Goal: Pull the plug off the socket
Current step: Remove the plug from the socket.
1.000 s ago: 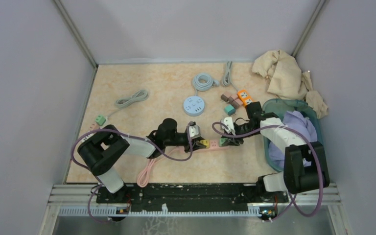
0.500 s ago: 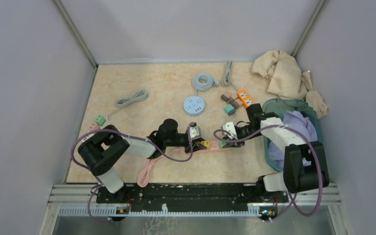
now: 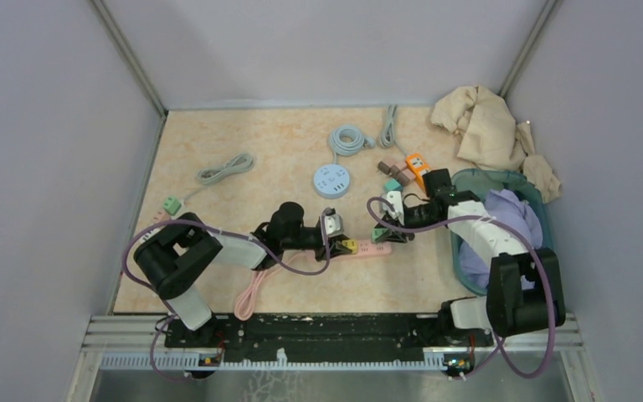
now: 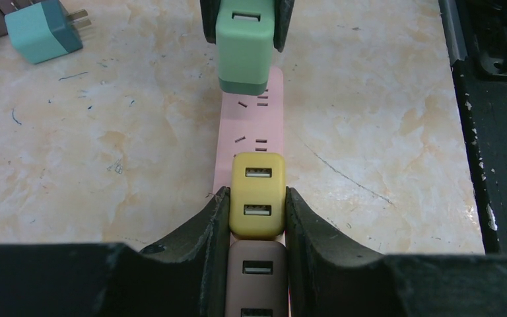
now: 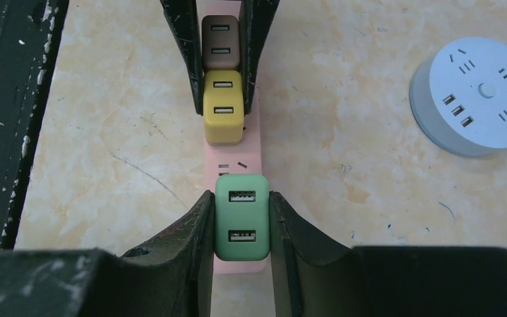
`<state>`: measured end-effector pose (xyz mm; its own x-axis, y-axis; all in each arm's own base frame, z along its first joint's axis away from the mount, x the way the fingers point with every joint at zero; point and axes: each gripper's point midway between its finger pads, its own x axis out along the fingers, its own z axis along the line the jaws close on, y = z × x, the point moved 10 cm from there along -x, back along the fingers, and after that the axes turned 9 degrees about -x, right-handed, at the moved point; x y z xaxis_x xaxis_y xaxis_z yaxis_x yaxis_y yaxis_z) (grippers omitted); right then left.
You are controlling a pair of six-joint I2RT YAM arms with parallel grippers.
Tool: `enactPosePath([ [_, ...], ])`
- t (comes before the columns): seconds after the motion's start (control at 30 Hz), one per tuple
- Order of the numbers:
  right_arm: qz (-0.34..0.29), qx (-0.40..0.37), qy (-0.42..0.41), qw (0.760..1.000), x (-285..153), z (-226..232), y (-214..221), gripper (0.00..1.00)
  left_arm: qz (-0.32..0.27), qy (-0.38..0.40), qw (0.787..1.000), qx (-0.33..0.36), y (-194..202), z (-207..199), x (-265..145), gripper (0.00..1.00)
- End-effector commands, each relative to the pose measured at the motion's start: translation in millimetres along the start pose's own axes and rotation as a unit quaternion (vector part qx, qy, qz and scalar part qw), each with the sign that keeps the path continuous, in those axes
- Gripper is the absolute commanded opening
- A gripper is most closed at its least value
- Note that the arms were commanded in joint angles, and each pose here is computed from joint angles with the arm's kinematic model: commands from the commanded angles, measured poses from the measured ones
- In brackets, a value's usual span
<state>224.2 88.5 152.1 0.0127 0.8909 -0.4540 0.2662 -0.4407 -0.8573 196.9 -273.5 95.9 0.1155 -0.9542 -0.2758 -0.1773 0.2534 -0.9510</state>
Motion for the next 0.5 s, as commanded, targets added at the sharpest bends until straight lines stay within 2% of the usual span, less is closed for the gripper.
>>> enactPosePath([
  [0.0, -0.019, -0.062, -0.003, 0.998, -11.4, -6.1, -15.0, 0.0, 0.094, -0.005, 0.994, -0.055, 40.6, -7.0, -11.8, 0.01],
  [0.23, -0.047, -0.053, 0.005, 0.997, -14.0, -8.5, -23.3, 0.0, 0.085, -0.003, 0.995, -0.06, 37.9, -9.0, -12.1, 0.01],
  [0.47, -0.043, 0.005, 0.069, 0.997, -25.8, -24.5, -22.6, 0.0, 0.071, 0.0, 0.994, -0.082, 35.0, -11.9, -11.0, 0.06],
])
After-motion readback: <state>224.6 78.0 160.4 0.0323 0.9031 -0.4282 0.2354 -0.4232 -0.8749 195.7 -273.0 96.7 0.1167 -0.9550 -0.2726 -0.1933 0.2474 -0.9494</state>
